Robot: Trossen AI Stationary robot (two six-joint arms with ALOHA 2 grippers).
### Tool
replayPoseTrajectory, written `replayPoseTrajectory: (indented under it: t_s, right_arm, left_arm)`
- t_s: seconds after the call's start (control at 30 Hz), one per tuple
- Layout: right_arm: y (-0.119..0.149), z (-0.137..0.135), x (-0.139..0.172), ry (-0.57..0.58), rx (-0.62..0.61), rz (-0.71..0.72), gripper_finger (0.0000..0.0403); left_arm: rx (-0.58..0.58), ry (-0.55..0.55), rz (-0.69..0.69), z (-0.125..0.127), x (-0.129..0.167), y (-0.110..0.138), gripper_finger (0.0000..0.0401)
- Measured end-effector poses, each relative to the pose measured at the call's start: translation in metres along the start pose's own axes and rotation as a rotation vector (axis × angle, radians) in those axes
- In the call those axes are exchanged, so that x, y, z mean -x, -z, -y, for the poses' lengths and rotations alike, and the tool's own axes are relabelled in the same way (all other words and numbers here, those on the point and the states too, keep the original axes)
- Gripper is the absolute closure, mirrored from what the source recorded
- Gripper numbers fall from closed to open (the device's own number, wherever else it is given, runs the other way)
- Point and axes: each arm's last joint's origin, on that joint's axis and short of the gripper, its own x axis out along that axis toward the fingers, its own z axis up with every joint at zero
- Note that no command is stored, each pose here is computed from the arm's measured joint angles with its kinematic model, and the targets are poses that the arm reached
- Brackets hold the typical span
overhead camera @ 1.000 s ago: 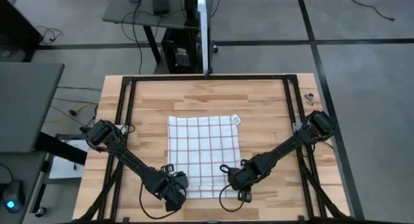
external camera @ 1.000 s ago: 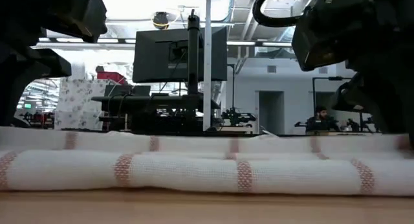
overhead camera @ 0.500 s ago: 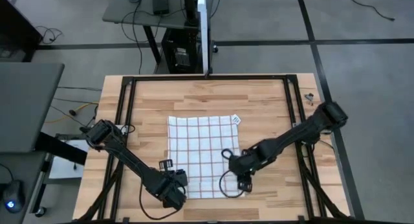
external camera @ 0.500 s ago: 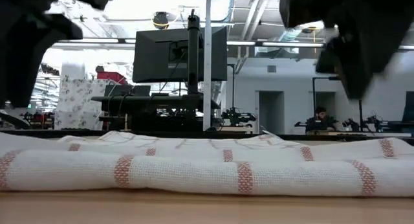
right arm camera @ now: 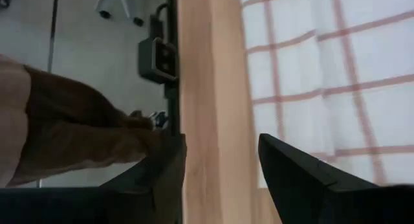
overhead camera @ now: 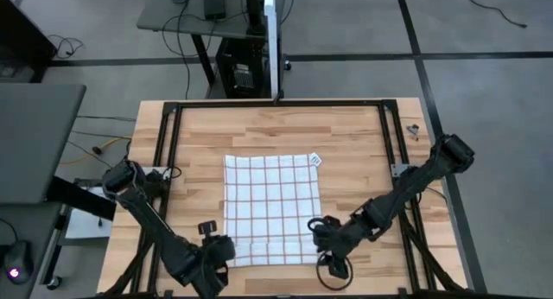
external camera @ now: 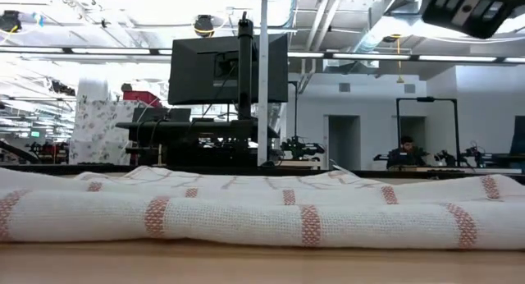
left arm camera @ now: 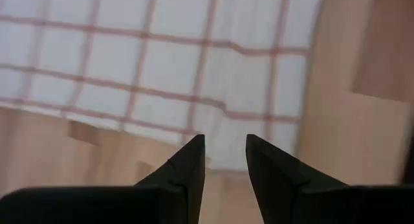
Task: Roll towel
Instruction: Roll the white towel
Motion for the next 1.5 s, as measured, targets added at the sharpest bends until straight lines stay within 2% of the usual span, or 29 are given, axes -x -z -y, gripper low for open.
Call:
replayPoseTrajectory:
  t_s: [0.07,0.2,0.3,0.4,0.57,0.7,0.9,1.2,1.3,1.5]
  right_arm:
    - [-0.001,0.000,0.005,0.006,-0.009,-0.004,0.0193]
    - [-0.005,-0.017,0.019,-0.059,0.033,0.035,0.0160]
    - [0.006,-0.032,0.016,-0.074,0.131,0.025,0.0145]
    - [0.024,-0.048,0.004,-0.016,0.247,0.041,0.0143]
    - [0.050,-0.058,-0.027,0.247,0.377,0.121,0.0143]
    - [0.064,-0.058,-0.054,0.367,0.428,0.149,0.0143]
    - [0.076,-0.044,-0.091,0.456,0.448,0.098,0.0143]
    - [0.065,-0.022,-0.111,0.535,0.415,0.096,0.0143]
    - [0.060,-0.018,-0.111,0.544,0.402,0.100,0.0143]
    - [0.058,-0.019,-0.112,0.525,0.389,0.115,0.0143]
  left_arm:
    - [0.019,0.067,0.005,-0.002,0.007,-0.006,0.0293]
    - [0.039,0.173,0.064,-0.006,0.025,-0.016,0.0280]
    - [-0.039,0.254,0.111,0.001,0.030,-0.018,0.0272]
    - [-0.132,0.305,0.170,0.015,0.030,-0.015,0.0270]
    - [-0.174,0.227,0.142,0.033,0.002,-0.002,0.0270]
    - [-0.140,0.150,0.083,0.044,-0.021,0.007,0.0271]
    - [-0.178,0.108,0.055,0.053,-0.043,0.013,0.0271]
    - [-0.290,0.015,0.037,0.060,-0.073,0.023,0.0271]
    - [-0.251,-0.007,0.027,0.061,-0.083,0.026,0.0268]
    - [-0.165,-0.056,0.000,0.049,-0.077,0.020,0.0248]
